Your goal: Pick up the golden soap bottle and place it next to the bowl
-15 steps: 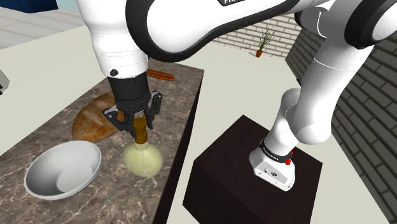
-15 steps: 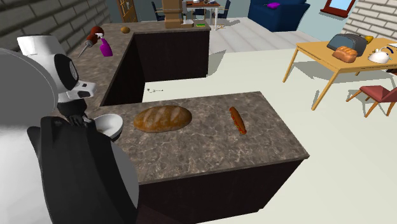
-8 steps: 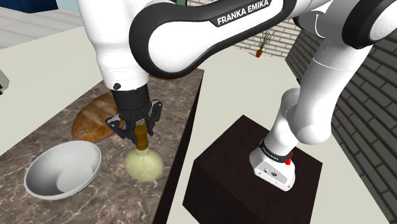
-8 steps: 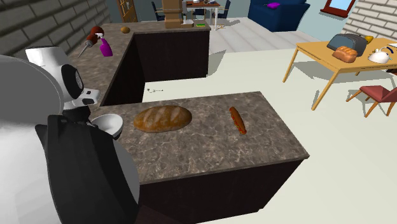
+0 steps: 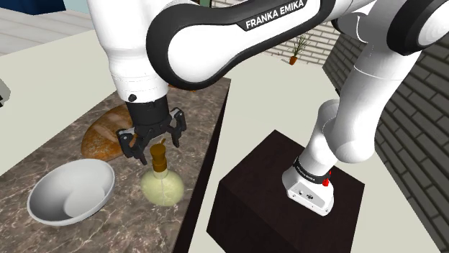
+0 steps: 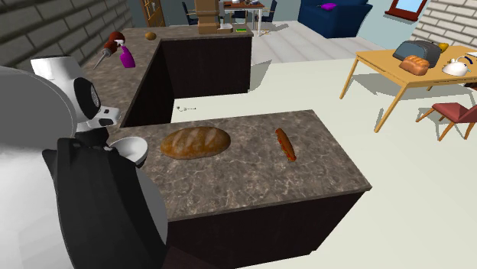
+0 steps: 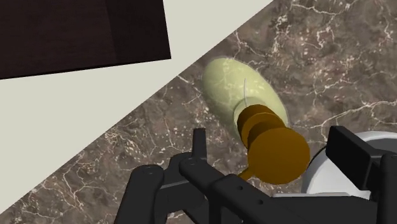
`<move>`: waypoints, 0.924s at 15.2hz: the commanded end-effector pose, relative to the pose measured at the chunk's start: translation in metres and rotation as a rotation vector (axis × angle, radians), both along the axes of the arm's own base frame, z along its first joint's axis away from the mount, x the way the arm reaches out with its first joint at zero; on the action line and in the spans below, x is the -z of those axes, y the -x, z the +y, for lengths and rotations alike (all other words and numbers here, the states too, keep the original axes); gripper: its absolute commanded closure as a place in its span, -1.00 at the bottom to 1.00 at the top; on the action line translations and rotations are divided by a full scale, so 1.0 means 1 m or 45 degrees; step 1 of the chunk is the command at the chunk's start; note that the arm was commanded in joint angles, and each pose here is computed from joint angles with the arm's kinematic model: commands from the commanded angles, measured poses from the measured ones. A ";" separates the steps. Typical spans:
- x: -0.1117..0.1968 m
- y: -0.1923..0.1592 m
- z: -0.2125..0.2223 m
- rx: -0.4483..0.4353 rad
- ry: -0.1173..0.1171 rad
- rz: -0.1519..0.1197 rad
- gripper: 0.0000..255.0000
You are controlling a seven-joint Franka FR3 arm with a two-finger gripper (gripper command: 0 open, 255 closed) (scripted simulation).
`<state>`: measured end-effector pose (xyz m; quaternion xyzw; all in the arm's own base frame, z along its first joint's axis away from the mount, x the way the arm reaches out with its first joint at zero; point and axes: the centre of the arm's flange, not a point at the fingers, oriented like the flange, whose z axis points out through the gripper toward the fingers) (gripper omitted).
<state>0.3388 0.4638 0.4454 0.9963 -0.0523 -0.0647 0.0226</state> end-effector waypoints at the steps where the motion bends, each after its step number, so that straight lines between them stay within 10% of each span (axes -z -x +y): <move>1: 0.000 0.000 0.000 0.000 0.000 0.000 -1.00; 14: -0.050 -0.007 0.002 0.000 0.000 0.000 -1.00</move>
